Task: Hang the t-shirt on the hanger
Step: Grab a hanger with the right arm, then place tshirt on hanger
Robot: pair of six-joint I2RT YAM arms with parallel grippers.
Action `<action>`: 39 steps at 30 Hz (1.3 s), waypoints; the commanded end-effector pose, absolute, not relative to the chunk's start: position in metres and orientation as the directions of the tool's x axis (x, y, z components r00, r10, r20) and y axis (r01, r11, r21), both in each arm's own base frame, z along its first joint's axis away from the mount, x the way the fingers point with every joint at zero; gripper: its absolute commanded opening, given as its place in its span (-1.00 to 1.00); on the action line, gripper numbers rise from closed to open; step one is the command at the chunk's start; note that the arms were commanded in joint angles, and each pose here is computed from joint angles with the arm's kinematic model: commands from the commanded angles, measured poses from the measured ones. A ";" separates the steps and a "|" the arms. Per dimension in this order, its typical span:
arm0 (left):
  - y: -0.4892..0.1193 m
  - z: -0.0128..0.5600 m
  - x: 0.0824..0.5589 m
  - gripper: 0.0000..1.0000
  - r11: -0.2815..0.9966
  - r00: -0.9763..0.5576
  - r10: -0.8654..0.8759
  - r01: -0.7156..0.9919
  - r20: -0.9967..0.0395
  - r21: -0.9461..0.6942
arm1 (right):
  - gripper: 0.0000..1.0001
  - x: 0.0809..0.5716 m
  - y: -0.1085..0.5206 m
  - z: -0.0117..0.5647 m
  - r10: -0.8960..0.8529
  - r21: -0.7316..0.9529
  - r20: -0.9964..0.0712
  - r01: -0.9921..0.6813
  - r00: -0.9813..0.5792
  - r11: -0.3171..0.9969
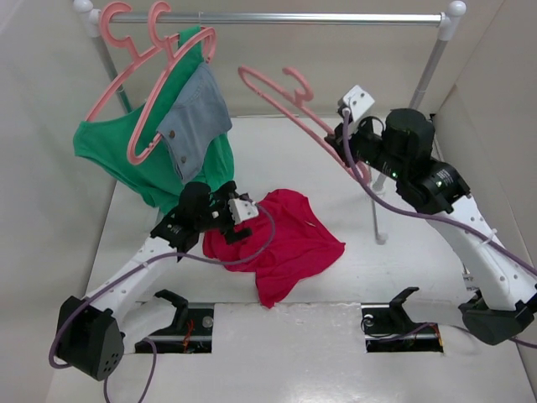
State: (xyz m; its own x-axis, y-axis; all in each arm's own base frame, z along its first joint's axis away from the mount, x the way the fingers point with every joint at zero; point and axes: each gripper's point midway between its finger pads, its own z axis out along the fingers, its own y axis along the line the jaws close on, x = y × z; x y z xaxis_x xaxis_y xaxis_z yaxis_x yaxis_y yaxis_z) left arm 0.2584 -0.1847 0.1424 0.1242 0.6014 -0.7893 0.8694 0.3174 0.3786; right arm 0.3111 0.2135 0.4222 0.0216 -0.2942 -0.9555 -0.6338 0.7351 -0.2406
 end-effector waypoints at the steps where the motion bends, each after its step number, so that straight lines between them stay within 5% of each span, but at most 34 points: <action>1: -0.217 0.159 0.241 1.00 0.223 0.132 0.546 0.929 -0.827 0.295 | -1.00 0.287 0.219 0.414 -0.278 -0.246 -0.958 -0.707 0.072 0.663; 4: -0.241 0.134 0.208 1.00 -0.012 0.219 0.631 0.962 -0.744 0.273 | -1.00 0.279 0.219 0.390 -0.273 -0.213 -0.961 -0.728 0.037 0.651; 11: -0.242 0.050 0.176 1.00 -0.284 0.323 0.767 0.946 -0.555 0.157 | -1.00 0.269 0.209 0.361 -0.277 -0.175 -0.961 -0.723 -0.024 0.668; 14: -0.222 0.033 0.173 0.84 -0.418 0.439 0.774 0.895 -0.456 0.153 | -1.00 0.266 0.191 0.358 -0.278 -0.183 -0.960 -0.684 -0.030 0.706; 18: -0.200 0.022 0.166 -0.20 -0.510 0.537 0.750 0.841 -0.386 0.178 | -1.00 0.262 0.177 0.358 -0.271 -0.188 -0.962 -0.656 -0.025 0.731; 19: -0.194 0.021 0.163 -0.72 -0.534 0.558 0.745 0.827 -0.366 0.175 | -1.00 0.263 0.176 0.353 -0.274 -0.184 -0.961 -0.658 -0.035 0.730; 20: -0.181 0.017 0.154 -0.96 -0.591 0.601 0.725 0.794 -0.337 0.143 | -1.00 0.261 0.175 0.355 -0.270 -0.186 -0.963 -0.656 -0.027 0.731; 26: -0.136 0.032 0.111 -0.99 -0.832 0.823 0.480 0.537 -0.304 0.140 | -1.00 0.261 0.176 0.351 -0.271 -0.180 -0.962 -0.666 -0.034 0.724; 27: -0.140 0.036 0.112 -0.83 -0.826 0.830 0.467 0.532 -0.304 0.186 | -1.00 0.260 0.177 0.347 -0.274 -0.177 -0.961 -0.674 -0.040 0.718; 28: -0.157 0.049 0.122 -0.27 -0.780 0.830 0.464 0.548 -0.309 0.302 | -1.00 0.260 0.179 0.349 -0.268 -0.176 -0.963 -0.682 -0.031 0.710; 29: -0.156 0.053 0.122 0.07 -0.752 0.810 0.493 0.580 -0.316 0.313 | -1.00 0.262 0.181 0.341 -0.278 -0.171 -0.959 -0.685 -0.048 0.708; 31: -0.186 0.072 0.142 0.39 -0.637 0.791 0.503 0.612 -0.350 0.469 | -1.00 0.260 0.184 0.336 -0.280 -0.163 -0.958 -0.702 -0.054 0.693; 34: -0.233 0.125 0.180 0.42 -0.230 0.571 0.566 0.802 -0.595 0.551 | -1.00 0.258 0.182 0.319 -0.285 -0.128 -0.952 -0.706 -0.108 0.696; 37: -0.263 0.174 0.211 0.29 0.078 0.317 0.504 0.910 -0.803 0.408 | -1.00 0.255 0.179 0.287 -0.296 -0.071 -0.932 -0.694 -0.210 0.716; 39: -0.278 0.161 0.223 0.12 0.136 0.158 0.519 0.955 -0.840 0.264 | -1.00 0.248 0.173 0.271 -0.283 -0.036 -0.923 -0.675 -0.259 0.737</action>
